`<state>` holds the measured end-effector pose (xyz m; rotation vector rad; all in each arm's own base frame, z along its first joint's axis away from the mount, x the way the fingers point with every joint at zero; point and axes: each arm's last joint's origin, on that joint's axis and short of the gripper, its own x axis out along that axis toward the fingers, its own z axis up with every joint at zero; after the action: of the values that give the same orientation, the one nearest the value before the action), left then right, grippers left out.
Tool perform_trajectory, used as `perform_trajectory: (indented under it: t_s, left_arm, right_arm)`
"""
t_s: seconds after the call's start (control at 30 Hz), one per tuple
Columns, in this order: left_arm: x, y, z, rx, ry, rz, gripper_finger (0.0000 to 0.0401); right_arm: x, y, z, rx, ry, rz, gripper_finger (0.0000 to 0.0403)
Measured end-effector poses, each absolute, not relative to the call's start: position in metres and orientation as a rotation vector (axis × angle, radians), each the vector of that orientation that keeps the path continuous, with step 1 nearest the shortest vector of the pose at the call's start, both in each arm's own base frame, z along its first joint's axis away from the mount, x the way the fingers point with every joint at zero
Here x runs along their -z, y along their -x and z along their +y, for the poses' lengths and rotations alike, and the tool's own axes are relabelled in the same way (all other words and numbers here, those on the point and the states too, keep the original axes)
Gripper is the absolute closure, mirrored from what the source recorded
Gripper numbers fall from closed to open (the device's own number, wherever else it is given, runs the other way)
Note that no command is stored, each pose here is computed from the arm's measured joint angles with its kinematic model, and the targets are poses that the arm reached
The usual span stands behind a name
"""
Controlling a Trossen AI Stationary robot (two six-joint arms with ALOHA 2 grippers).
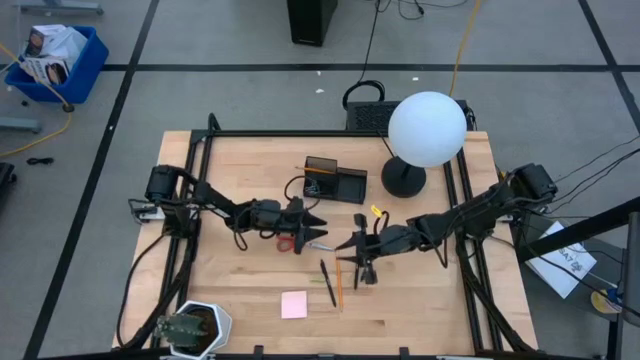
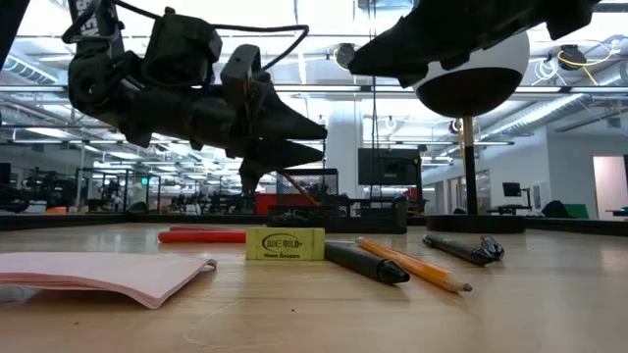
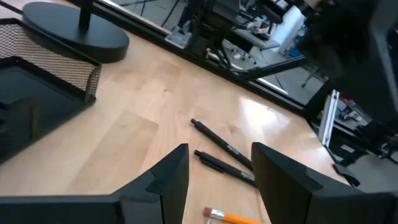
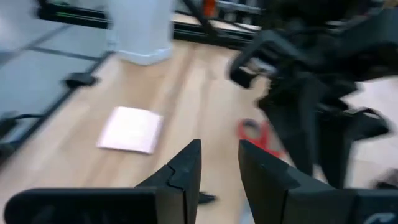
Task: Pick and place office supplies into organizer
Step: Put the green eraser into the black desk organizer
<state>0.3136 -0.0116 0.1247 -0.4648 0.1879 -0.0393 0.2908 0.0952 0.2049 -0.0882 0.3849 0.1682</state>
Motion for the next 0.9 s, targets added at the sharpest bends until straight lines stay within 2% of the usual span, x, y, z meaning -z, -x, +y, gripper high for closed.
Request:
perform_trajectory:
  t_s: [0.13, 0.37, 0.6, 0.9]
  left_arm:
    - [-0.13, -0.313, -0.011, 0.019, 0.421, 0.17, 0.0221]
    - [-0.165, -0.303, -0.012, 0.015, 0.361, 0.155, 0.0221]
    - [-0.2, -0.266, -0.028, -0.124, 0.206, 0.286, 0.0222]
    - [-0.223, -0.232, -0.054, -0.249, 0.105, 0.303, 0.0222]
  right_arm:
    - [-0.197, -0.293, 0.101, -0.19, 0.091, 0.404, 0.0301]
    - [-0.174, -0.304, 0.108, -0.184, 0.064, 0.41, 0.0301]
    - [-0.145, -0.316, 0.116, -0.198, 0.058, 0.394, 0.03]
    - [-0.126, -0.335, 0.14, -0.205, 0.086, 0.414, 0.03]
